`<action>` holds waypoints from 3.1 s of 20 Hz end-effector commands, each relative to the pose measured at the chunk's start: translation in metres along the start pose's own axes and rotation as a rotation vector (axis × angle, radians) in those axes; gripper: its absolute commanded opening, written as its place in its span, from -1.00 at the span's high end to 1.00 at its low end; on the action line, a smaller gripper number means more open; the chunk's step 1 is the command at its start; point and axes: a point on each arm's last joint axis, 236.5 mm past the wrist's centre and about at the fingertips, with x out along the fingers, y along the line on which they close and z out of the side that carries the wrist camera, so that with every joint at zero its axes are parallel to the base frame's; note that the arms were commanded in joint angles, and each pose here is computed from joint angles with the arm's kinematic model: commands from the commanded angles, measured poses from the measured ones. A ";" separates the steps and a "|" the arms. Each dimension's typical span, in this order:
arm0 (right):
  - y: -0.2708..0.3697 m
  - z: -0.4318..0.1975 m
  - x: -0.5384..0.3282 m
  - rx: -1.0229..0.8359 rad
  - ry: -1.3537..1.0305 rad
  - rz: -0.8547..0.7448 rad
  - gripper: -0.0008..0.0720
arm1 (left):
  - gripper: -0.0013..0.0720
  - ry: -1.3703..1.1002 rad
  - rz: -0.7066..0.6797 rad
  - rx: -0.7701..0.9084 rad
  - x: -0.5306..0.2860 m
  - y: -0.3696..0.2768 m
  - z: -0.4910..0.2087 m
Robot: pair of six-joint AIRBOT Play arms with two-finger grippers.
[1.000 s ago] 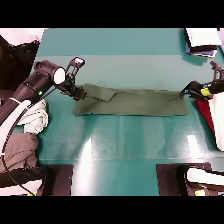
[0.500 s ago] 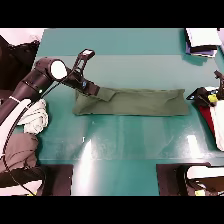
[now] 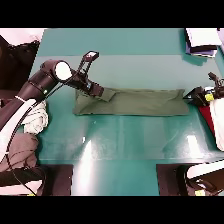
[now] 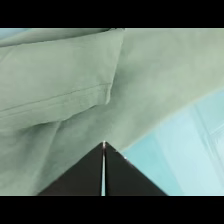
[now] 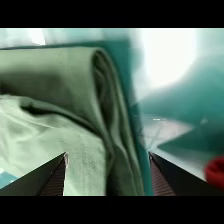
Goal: Fold the shirts.
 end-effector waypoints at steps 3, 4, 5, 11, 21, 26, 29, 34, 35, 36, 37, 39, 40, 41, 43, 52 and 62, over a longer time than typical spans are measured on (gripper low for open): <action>0.017 -0.017 0.038 -0.070 0.142 0.060 -0.45 | 0.90 0.044 -0.032 0.005 0.022 -0.017 -0.010; 0.024 -0.018 0.042 -0.099 0.155 0.061 -0.26 | 0.90 0.047 -0.038 0.018 0.030 -0.024 -0.012; 0.029 -0.020 0.045 -0.126 0.167 0.059 0.04 | 0.90 0.044 -0.047 0.031 0.038 -0.032 -0.012; 0.081 -0.027 0.035 -0.264 0.161 0.090 0.93 | 0.90 -0.048 -0.144 -0.027 0.067 -0.069 0.008; 0.262 -0.071 -0.019 -0.469 -0.013 0.166 0.94 | 0.90 0.048 -0.122 -0.035 0.125 -0.058 0.013; 0.303 -0.097 -0.041 -0.512 -0.077 0.174 0.94 | 0.90 0.092 -0.075 -0.037 0.142 -0.043 0.000; 0.315 -0.109 -0.045 -0.523 -0.082 0.182 0.94 | 0.90 0.118 -0.067 -0.034 0.148 -0.040 -0.007; 0.344 -0.120 -0.052 -0.531 -0.111 0.253 0.94 | 0.90 0.154 -0.055 -0.008 0.145 -0.037 -0.015; 0.354 -0.122 -0.056 -0.532 -0.115 0.294 0.94 | 0.90 0.158 -0.055 -0.008 0.145 -0.037 -0.016; 0.360 -0.121 -0.061 -0.547 -0.119 0.299 0.94 | 0.90 0.155 -0.056 -0.007 0.145 -0.037 -0.015; 0.366 -0.121 -0.065 -0.570 -0.120 0.301 0.94 | 0.90 0.150 -0.057 -0.005 0.144 -0.038 -0.013; 0.381 -0.118 -0.074 -0.609 -0.134 0.299 0.94 | 0.90 0.127 -0.068 0.008 0.139 -0.043 -0.002; 0.389 -0.120 -0.077 -0.633 -0.129 0.302 0.94 | 0.90 0.111 -0.090 0.014 0.134 -0.050 0.006; 0.391 -0.119 -0.079 -0.633 -0.120 0.295 0.94 | 0.90 0.097 -0.110 0.012 0.129 -0.057 0.013; 0.388 -0.116 -0.078 -0.625 -0.100 0.252 0.94 | 0.90 0.082 -0.140 0.021 0.117 -0.068 0.025; 0.420 -0.100 -0.067 -0.643 -0.136 0.263 0.93 | 0.90 -0.005 0.026 0.208 0.011 -0.029 0.073; 0.522 -0.131 0.081 -0.780 -0.024 0.375 0.93 | 0.90 -0.223 0.432 -0.015 -0.232 0.134 0.066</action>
